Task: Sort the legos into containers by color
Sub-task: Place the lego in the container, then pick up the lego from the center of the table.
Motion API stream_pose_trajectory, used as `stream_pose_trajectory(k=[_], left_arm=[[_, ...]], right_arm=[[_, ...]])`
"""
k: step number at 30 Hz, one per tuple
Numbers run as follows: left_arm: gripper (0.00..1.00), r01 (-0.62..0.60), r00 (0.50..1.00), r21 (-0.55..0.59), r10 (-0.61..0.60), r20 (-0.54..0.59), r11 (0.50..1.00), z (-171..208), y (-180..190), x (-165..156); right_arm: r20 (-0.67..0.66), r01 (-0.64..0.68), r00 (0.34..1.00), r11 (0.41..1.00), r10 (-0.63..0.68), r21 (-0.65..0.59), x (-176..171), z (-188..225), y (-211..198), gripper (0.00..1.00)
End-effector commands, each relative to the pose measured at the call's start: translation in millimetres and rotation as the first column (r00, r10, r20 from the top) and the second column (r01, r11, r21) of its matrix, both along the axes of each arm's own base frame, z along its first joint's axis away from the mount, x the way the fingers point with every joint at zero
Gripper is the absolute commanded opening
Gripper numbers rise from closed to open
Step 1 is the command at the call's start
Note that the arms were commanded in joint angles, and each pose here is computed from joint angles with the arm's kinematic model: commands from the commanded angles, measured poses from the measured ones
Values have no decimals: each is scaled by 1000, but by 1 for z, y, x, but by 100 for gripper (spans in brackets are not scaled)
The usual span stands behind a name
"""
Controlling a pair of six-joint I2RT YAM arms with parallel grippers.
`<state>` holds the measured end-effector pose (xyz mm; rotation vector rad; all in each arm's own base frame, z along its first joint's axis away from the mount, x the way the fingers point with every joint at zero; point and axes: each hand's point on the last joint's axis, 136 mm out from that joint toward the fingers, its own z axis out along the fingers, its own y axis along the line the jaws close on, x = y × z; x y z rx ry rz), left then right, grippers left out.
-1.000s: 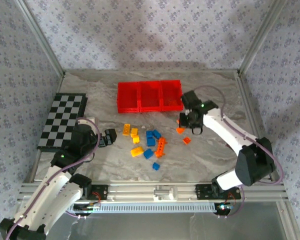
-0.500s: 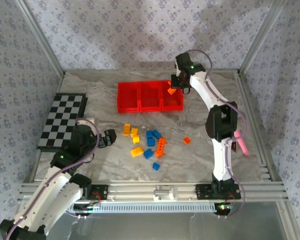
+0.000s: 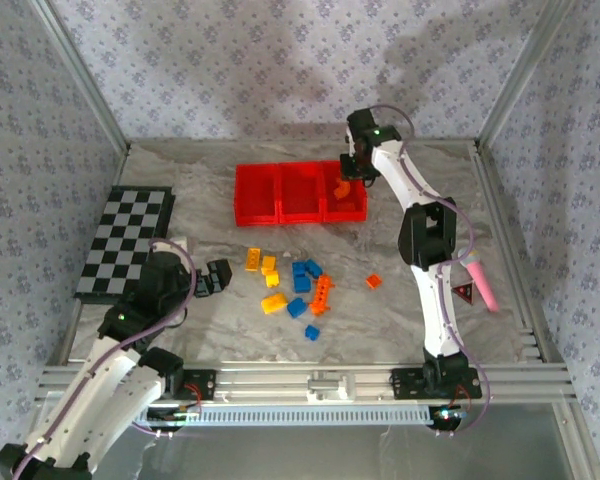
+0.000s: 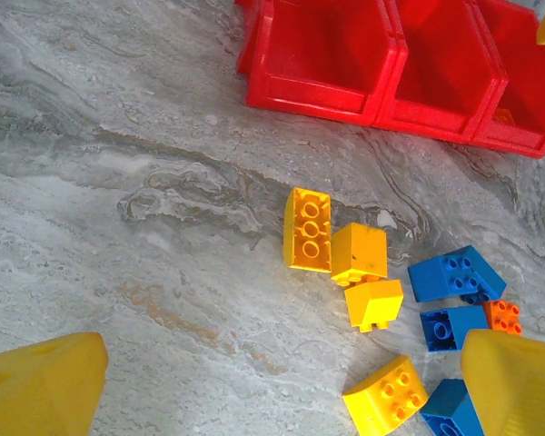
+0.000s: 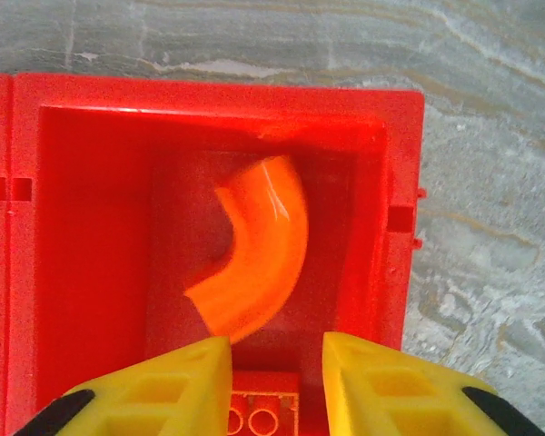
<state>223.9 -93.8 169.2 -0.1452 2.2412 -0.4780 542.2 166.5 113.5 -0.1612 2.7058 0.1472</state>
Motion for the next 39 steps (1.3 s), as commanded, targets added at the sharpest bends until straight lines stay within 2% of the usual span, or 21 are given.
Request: stream_pose_trajectory(k=[1,8,12,16,26,31,39], left_arm=[[100,-1,1000,-7,1,11,1000,9,-1,2],[100,20,1000,-20,-21,-8,1000,5,-9,5],[100,34,999,-27,-34,-21,999,0,-13,7],[100,45,999,-23,-46,-28,999,-5,-14,5],[100,52,999,-24,-52,-10,998,-4,-15,7],[100,52,999,-23,-52,-12,998,-5,-15,6],[100,50,999,-23,-50,-15,998,-6,-14,6]], right_arm=[[17,-14,1000,1000,14,-3,-15,27,3,45],[30,16,999,1000,-17,13,-54,59,4,56],[31,78,996,996,-79,47,-94,62,-9,68],[-21,101,995,993,-101,54,-140,43,-25,72],[-231,9,973,999,-18,-42,-242,-21,-53,81],[-302,-3,953,998,-15,-62,-261,-41,-59,85],[-352,-37,936,995,3,-90,-262,-66,-59,86]])
